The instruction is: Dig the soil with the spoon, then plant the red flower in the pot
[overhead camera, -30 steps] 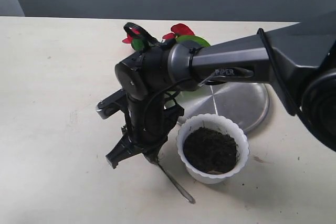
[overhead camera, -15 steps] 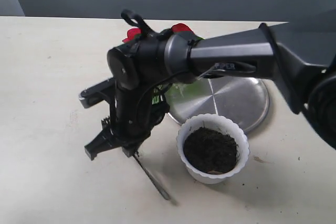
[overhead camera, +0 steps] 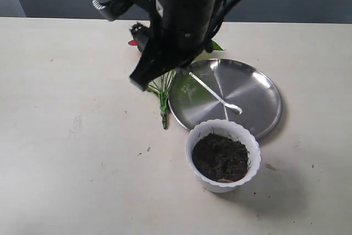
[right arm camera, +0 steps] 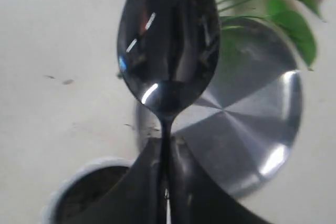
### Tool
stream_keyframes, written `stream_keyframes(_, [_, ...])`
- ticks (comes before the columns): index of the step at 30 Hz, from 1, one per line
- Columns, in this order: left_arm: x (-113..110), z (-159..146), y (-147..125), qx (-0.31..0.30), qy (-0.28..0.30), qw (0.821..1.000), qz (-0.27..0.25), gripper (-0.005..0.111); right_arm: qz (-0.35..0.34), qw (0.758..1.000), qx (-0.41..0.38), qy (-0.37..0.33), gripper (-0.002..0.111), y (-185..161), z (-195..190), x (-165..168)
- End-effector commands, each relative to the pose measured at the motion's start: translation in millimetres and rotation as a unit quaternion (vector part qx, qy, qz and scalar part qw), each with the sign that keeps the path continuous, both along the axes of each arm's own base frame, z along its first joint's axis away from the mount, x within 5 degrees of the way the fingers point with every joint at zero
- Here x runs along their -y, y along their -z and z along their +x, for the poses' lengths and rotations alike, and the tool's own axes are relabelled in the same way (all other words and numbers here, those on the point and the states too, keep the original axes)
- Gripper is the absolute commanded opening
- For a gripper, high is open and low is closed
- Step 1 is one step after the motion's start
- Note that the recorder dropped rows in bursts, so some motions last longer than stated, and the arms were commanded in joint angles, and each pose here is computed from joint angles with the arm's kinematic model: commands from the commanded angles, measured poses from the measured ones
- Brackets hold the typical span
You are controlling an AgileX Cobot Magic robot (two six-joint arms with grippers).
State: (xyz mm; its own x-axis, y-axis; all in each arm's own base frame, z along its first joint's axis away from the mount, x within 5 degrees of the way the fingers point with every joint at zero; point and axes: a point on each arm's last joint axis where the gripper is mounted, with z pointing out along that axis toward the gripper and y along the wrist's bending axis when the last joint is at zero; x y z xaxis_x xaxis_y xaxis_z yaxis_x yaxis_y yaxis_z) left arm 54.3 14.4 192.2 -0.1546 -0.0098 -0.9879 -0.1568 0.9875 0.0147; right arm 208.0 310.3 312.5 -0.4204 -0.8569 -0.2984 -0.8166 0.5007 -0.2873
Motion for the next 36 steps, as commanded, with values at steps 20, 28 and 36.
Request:
stream_keyframes(20, [0, 0, 1, 0.002, 0.001, 1.000, -0.001, 0.000, -0.421, 0.838, 0.098, -0.332, -0.001, 97, -51, 52])
stream_keyframes(28, [0, 0, 1, 0.002, 0.001, 1.000, -0.001, 0.000, -0.455, 0.800, 0.121, -0.372, -0.001, 93, -46, 51])
stream_keyframes(36, [0, 0, 1, 0.002, 0.001, 1.000, -0.001, 0.000, -0.518, 0.734, 0.070, -0.434, -0.001, 124, -59, 76])
